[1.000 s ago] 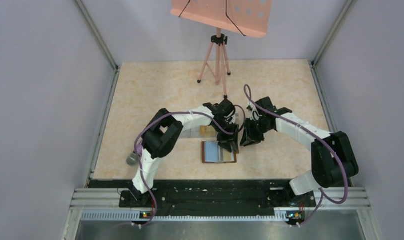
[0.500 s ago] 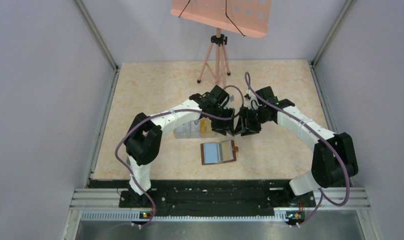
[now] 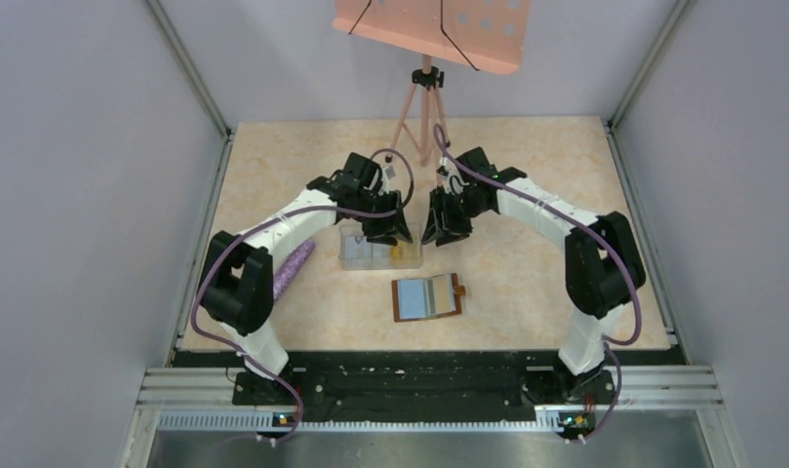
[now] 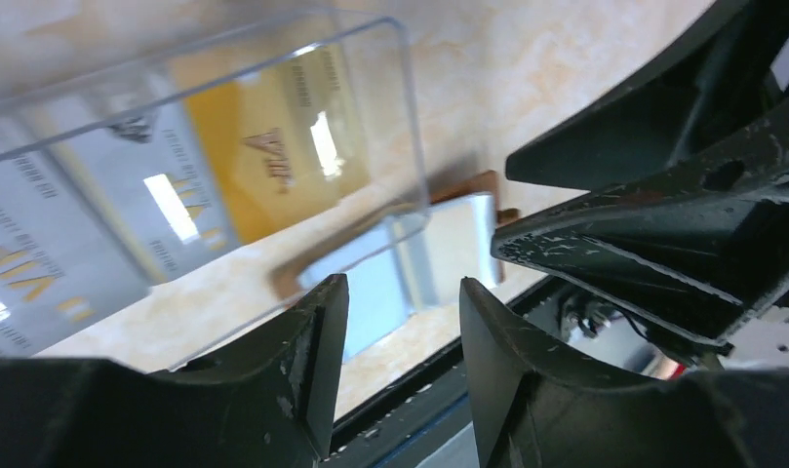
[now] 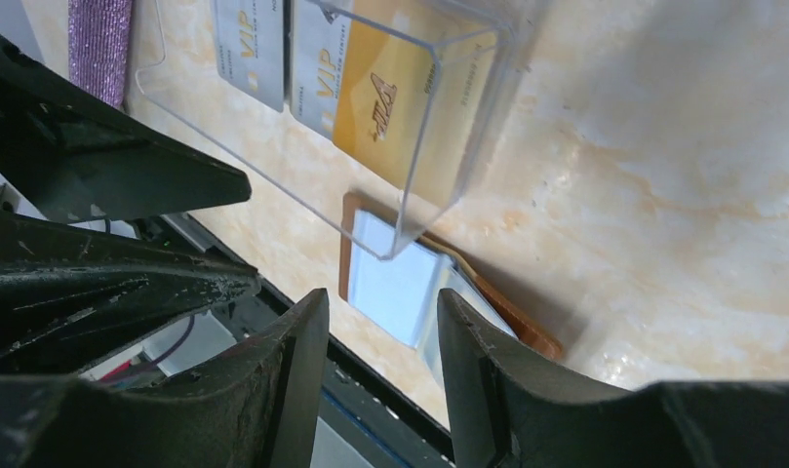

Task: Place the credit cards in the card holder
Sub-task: Insert the credit card into the card holder, then pick up the credit card from the storage box.

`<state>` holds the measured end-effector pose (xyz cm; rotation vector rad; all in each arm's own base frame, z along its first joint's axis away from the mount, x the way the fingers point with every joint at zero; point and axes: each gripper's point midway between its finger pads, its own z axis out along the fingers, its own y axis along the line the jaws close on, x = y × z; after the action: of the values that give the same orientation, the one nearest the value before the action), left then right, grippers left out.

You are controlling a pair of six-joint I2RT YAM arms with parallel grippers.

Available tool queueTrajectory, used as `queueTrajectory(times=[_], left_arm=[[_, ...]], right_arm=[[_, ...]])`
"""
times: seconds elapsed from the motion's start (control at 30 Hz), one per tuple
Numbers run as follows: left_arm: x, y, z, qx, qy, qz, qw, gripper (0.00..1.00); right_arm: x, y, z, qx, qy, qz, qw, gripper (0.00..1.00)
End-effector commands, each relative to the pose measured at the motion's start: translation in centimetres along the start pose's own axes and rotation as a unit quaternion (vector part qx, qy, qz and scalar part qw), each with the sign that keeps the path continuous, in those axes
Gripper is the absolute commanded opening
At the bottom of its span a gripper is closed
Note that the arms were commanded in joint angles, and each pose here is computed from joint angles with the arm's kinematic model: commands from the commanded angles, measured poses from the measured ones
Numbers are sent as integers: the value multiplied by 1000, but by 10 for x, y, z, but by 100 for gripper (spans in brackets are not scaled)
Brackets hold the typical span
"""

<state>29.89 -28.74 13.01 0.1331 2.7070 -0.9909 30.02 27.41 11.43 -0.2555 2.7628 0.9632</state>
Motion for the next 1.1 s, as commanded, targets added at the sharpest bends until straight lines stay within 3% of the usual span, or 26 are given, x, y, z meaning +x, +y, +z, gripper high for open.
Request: queueTrajectory(times=[0.0,0.27,0.6,0.7,0.9,1.0,1.07], left_arm=[[-6,36,-9,-90,5,25,996,51],[-14,81,13,-183,26,21,983,51],[-14,86,49,-152,50,9,987,47],[-12,76,61,-110,59,4,992,38],[-12,61,68,-67,66,-1,996,8],[-13,57,65,-60,63,2,996,0],[-16,52,63,-53,57,4,997,0]], right_arm=[[-23,21,12,-8,-18,-15,1000,45],[-29,7,37,19,-3,3,1000,43],[-19,-4,50,26,19,14,999,40],[-19,-5,53,23,20,13,999,39],[-17,-5,55,18,25,13,999,38],[-16,-5,56,17,26,13,999,38],[-16,-5,55,16,26,13,999,37]])
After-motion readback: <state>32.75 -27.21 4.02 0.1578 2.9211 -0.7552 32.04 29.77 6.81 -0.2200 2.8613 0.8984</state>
